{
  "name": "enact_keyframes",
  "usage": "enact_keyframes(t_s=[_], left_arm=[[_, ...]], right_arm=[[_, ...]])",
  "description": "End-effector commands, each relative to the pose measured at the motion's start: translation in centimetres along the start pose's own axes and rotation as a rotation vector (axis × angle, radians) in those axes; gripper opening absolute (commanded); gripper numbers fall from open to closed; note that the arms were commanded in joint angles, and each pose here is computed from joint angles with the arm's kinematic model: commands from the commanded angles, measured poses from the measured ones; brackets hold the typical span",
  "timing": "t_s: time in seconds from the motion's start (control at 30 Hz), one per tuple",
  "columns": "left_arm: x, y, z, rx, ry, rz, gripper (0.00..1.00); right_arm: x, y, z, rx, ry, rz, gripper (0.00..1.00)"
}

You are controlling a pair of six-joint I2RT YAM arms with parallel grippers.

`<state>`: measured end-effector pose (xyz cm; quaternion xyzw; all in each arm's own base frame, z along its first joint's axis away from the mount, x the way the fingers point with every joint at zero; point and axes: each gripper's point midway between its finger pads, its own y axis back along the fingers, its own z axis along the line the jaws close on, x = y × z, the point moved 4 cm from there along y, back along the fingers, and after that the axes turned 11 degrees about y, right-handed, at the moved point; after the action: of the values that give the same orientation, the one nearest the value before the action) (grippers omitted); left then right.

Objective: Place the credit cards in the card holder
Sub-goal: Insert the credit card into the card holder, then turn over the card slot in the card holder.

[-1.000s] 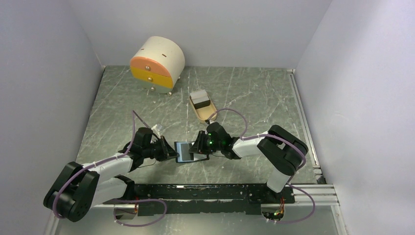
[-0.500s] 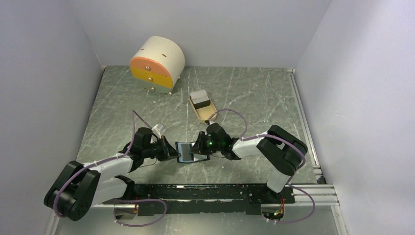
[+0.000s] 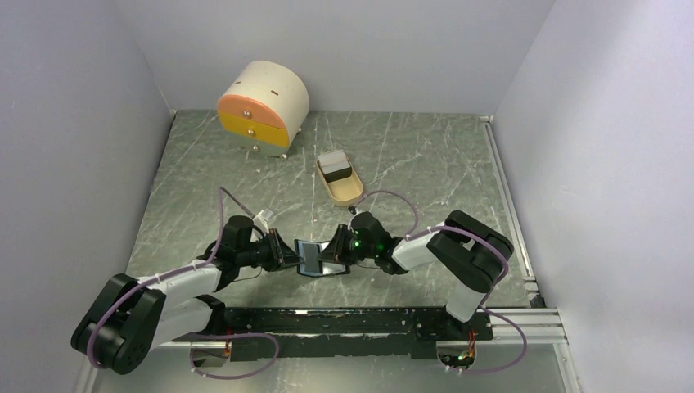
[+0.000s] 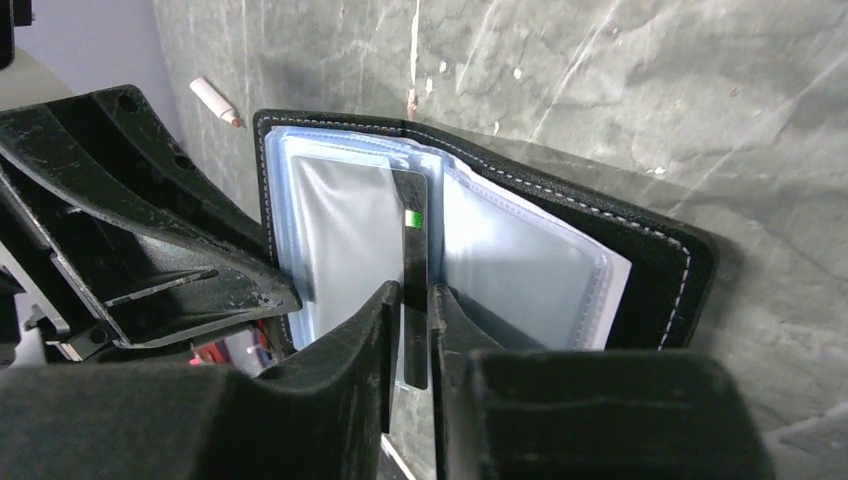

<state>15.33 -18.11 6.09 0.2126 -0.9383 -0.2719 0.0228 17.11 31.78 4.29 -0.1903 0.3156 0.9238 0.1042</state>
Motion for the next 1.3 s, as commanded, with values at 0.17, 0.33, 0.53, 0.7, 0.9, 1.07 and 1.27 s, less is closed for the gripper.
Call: enact_keyframes(t_s=[0.17,0.33,0.53,0.7,0.9,1.07,1.27], left_arm=[[0.2,0.4,-2.8,0.151,-0.073,0.013,0.22],[0.3,0.5,-3.1,0.172,-0.082,0.020,0.09],[0.5,0.8,-3.9,0.229,-0.109,0.028,0.09],[0.6,0.8,-4.1,0.248,-0.113,0.042,0.09],[0.9,0.6,-4.1,0.282,-0.099,0.063,0.09],[0.6,0.0,-3.0,0.201,-0.089,0.050,0.09],[0.3,-0.1,-3.1,0.187,-0.114,0.028,0.09]], right_arm=[[0.5,0.8,1.6,-0.094,-0.026,0.005,0.19],[0.6,0.9,1.6,-0.108,-0.025,0.000,0.14],[0.8,0.7,0.8,-0.068,-0.007,0.003,0.14],[1.0,0.6,0.5,-0.058,-0.004,0.009,0.16],[1.2,0.5,0.3,-0.058,-0.007,0.016,0.19],[1.2,0.6,0.2,-0.054,-0.003,0.016,0.20],[1.4,0.4,0.1,-0.058,-0.004,0.019,0.20]])
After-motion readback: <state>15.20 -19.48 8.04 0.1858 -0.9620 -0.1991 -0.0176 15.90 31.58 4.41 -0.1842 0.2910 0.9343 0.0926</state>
